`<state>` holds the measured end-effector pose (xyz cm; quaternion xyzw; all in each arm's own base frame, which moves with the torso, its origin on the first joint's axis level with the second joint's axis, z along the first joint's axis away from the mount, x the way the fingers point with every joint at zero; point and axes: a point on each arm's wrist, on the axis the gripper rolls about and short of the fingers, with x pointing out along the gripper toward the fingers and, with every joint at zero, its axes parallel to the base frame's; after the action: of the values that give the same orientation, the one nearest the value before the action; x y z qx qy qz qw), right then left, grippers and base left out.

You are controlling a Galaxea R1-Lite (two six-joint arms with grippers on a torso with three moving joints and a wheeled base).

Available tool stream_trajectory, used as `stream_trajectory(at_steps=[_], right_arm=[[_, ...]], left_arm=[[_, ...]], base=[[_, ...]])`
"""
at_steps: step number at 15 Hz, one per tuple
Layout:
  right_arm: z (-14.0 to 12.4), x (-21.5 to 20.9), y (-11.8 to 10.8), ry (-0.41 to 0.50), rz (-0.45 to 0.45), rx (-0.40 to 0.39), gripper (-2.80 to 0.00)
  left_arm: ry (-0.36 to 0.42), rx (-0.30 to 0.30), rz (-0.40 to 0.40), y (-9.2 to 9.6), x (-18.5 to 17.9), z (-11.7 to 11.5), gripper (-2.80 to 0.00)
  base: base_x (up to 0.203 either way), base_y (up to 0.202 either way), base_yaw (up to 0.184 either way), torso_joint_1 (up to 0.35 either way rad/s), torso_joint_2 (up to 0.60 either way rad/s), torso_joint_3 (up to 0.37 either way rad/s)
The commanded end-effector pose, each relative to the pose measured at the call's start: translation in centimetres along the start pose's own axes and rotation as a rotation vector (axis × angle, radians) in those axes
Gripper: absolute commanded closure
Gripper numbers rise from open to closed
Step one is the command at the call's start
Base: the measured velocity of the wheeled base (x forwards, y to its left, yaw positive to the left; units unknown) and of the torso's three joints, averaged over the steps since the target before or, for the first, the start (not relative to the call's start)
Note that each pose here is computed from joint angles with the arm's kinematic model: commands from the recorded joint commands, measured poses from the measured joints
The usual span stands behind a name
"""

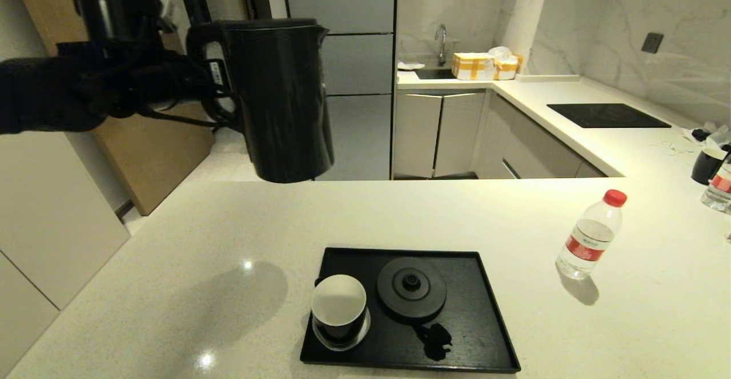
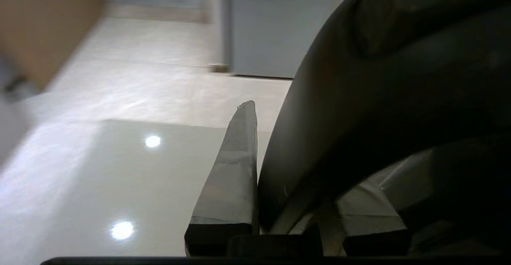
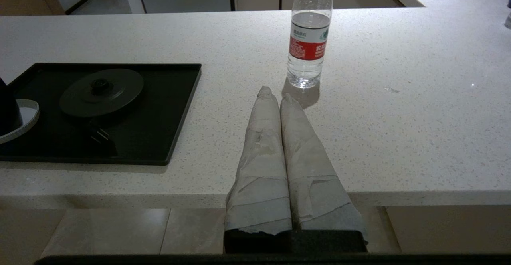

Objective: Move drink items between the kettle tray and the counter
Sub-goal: Place it on the left

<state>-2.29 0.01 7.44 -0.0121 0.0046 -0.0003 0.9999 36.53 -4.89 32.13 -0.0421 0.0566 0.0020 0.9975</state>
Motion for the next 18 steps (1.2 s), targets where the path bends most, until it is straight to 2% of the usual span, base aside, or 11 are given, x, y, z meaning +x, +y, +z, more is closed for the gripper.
stream_trajectory(at_steps=[1, 4, 6, 7, 8, 10, 11, 13, 15, 18], right_arm=[[-0.1, 0.0, 0.0, 0.005, 0.001, 0.000, 0.00], [-0.1, 0.0, 0.0, 0.005, 0.001, 0.000, 0.00], [-0.1, 0.0, 0.0, 0.004, 0.001, 0.000, 0.00], [-0.1, 0.0, 0.0, 0.005, 0.001, 0.000, 0.00], [-0.1, 0.0, 0.0, 0.005, 0.001, 0.000, 0.00], [-0.1, 0.0, 0.0, 0.005, 0.001, 0.000, 0.00], [-0.1, 0.0, 0.0, 0.005, 0.001, 0.000, 0.00], [-0.1, 0.0, 0.0, 0.005, 0.001, 0.000, 0.00], [-0.1, 0.0, 0.0, 0.005, 0.001, 0.000, 0.00], [-0.1, 0.0, 0.0, 0.004, 0.001, 0.000, 0.00]], left_arm=[[-0.031, 0.005, 0.073, 2.3, -1.6, 1.4, 0.00], [-0.044, 0.022, 0.296, 8.2, -4.7, 2.0, 0.00], [-0.039, 0.026, 0.352, 9.5, -5.8, 1.9, 0.00], [-0.017, 0.022, 0.377, 10.2, -6.4, 1.2, 0.00], [0.034, 0.017, 0.404, 11.1, -6.8, -0.3, 0.00], [0.083, 0.017, 0.399, 12.1, -7.5, -3.3, 0.00], [0.065, 0.026, 0.382, 12.4, -7.8, -4.0, 0.00], [0.087, 0.059, 0.355, 12.6, -7.9, -6.6, 0.00], [0.134, 0.068, 0.340, 12.9, -7.4, -9.2, 0.00], [0.190, 0.061, 0.318, 13.2, -6.1, -11.9, 0.00]], base=[[0.000, 0.000, 0.000, 0.000, 0.00, 0.000], [0.000, 0.000, 0.000, 0.000, 0.00, 0.000], [0.000, 0.000, 0.000, 0.000, 0.00, 0.000], [0.000, 0.000, 0.000, 0.000, 0.00, 0.000], [0.000, 0.000, 0.000, 0.000, 0.00, 0.000], [0.000, 0.000, 0.000, 0.000, 0.00, 0.000], [0.000, 0.000, 0.000, 0.000, 0.00, 0.000], [0.000, 0.000, 0.000, 0.000, 0.00, 0.000], [0.000, 0.000, 0.000, 0.000, 0.00, 0.000], [0.000, 0.000, 0.000, 0.000, 0.00, 0.000]])
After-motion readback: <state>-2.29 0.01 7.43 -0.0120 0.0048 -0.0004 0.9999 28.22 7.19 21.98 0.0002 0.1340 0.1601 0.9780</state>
